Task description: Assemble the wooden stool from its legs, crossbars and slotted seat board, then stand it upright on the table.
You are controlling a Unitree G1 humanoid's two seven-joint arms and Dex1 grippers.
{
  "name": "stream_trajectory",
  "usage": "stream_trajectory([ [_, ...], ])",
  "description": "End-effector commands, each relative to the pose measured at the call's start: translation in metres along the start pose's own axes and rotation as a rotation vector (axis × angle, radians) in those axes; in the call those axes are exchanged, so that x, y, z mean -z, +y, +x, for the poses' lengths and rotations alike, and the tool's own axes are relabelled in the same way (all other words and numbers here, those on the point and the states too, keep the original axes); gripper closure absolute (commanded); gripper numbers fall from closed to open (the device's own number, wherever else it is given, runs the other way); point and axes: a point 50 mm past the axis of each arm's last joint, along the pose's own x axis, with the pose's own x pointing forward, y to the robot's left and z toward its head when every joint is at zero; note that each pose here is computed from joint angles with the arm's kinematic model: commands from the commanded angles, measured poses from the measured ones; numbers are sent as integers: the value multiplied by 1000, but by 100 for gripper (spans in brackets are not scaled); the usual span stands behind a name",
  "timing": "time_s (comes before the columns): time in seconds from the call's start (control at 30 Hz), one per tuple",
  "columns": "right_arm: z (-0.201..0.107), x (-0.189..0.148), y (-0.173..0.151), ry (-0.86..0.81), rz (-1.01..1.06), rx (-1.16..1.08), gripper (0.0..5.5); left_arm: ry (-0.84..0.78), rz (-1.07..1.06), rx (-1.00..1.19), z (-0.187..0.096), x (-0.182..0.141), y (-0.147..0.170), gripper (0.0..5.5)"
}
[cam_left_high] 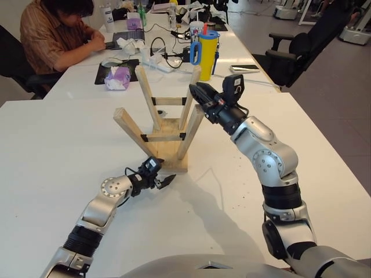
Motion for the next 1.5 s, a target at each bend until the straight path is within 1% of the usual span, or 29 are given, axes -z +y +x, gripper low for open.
stream_trajectory([
  [0.03,7,-85,17,-294,-31,-153,425,251,-130,44,-1,53,-19,168],
  [0.17,5,-129,27,-449,-45,-224,425,261,-147,7,2,55,-16,168],
  [0.27,5,-152,36,-520,-74,-267,425,266,-154,-17,4,56,-12,168],
  [0.33,6,-158,41,-548,-77,-300,425,267,-158,-29,6,56,-10,168],
  [0.4,8,-158,47,-549,-80,-329,425,267,-159,-36,7,56,-9,168],
  [0.43,9,-152,51,-538,-68,-340,425,267,-159,-38,8,56,-8,168],
  [0.47,13,-140,52,-505,-43,-333,425,267,-159,-39,8,56,-8,168],
  [0.5,19,-113,48,-413,-26,-268,425,267,-159,-38,9,56,-8,168],
  [0.53,24,-76,42,-275,-10,-190,425,266,-158,-36,10,55,-8,168],
  [0.57,25,2,32,70,-11,-100,425,261,-159,-34,10,54,-9,168],
  [0.6,5,85,22,459,-11,-10,425,256,-157,-29,12,52,-9,168],
  [0.63,-48,165,11,856,9,63,425,251,-154,-25,12,50,-9,168],
  [0.67,-94,201,6,1022,98,138,425,246,-154,-20,13,48,-9,168],
  [0.7,-114,209,0,1053,112,202,425,244,-152,-15,13,48,-9,168],
  [0.73,-114,202,-7,1023,99,225,425,244,-155,-19,11,49,-10,168],
  [0.8,-82,171,-17,890,66,206,425,244,-168,-29,8,52,-12,168],
  [0.83,-61,151,-17,782,69,172,425,244,-171,-30,9,52,-13,168],
  [0.9,-21,98,-7,500,89,48,425,238,-166,-29,13,51,-12,168],
  [0.93,-11,78,-1,398,102,-13,425,232,-160,-31,14,50,-11,168],
  [1.0,4,35,9,203,157,-120,425,198,-143,-46,16,45,-7,168],
  [1.07,8,2,15,63,196,-210,425,157,-121,-54,16,38,-3,168],
  [1.13,9,-25,15,-46,259,-256,425,105,-85,-48,16,31,-1,168],
  [1.2,7,-44,11,-121,300,-284,425,56,-45,-43,14,25,0,168],
  [1.27,5,-57,3,-173,330,-279,451,-3,-10,-52,11,17,2,168],
  [1.33,2,-55,-11,-160,303,-224,478,-80,10,-68,5,7,4,168],
  [1.4,-2,-42,-29,-109,254,-102,511,-154,28,-93,-4,-2,4,168],
  [1.47,-11,-17,-44,-9,125,66,541,-220,44,-106,-18,-7,0,168],
  [1.5,-15,-2,-49,35,92,135,548,-245,39,-113,-27,-6,-3,168],
])
